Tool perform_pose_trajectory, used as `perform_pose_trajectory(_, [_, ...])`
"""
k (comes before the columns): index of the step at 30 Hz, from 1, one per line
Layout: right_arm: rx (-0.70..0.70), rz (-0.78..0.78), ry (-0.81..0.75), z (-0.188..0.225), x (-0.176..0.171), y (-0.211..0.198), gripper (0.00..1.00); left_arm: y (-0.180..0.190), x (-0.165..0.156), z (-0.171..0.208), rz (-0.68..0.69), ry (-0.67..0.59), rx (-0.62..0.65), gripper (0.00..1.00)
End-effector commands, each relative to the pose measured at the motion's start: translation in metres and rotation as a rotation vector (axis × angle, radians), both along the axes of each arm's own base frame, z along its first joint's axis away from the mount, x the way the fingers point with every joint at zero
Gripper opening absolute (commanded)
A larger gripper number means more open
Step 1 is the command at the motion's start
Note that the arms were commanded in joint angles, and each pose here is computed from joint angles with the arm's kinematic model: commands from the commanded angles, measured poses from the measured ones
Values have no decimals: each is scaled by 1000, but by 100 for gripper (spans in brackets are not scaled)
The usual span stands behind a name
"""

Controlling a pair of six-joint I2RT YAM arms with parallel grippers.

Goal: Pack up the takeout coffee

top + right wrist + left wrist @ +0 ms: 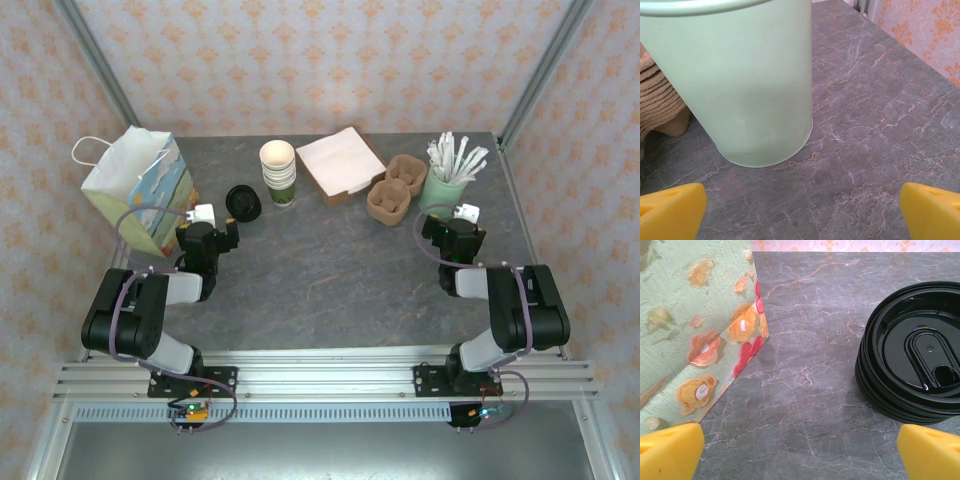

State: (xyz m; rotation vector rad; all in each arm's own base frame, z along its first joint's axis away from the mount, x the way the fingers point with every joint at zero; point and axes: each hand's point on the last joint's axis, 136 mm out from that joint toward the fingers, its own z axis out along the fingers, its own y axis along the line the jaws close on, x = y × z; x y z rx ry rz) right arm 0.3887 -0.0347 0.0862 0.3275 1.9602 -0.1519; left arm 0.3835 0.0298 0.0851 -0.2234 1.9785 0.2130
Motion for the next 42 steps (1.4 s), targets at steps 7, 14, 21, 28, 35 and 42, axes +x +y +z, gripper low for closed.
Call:
perform_pose_trajectory(7, [1, 12, -25, 4, 3, 3, 99, 2, 7, 11, -3, -25, 15, 100])
perform_pose_trajectory(14, [3, 11, -25, 4, 3, 3, 99, 1, 7, 11, -8, -23, 12, 100])
perform_pose_trajectory(21, [3, 11, -25, 4, 3, 3, 99, 1, 7, 11, -7, -23, 12, 100])
perform_pose_trajectory(28, [1, 12, -26, 5, 2, 3, 99, 1, 7, 11, -8, -26, 13, 100])
perform_pose_trajectory(35, [-11, -229, -80, 48, -25, -28, 99, 16, -4, 47, 92, 17, 7, 100])
perform_pose_trajectory(42, [175, -516, -268, 103, -96, -61, 99, -21, -18, 98, 8, -72, -292, 100])
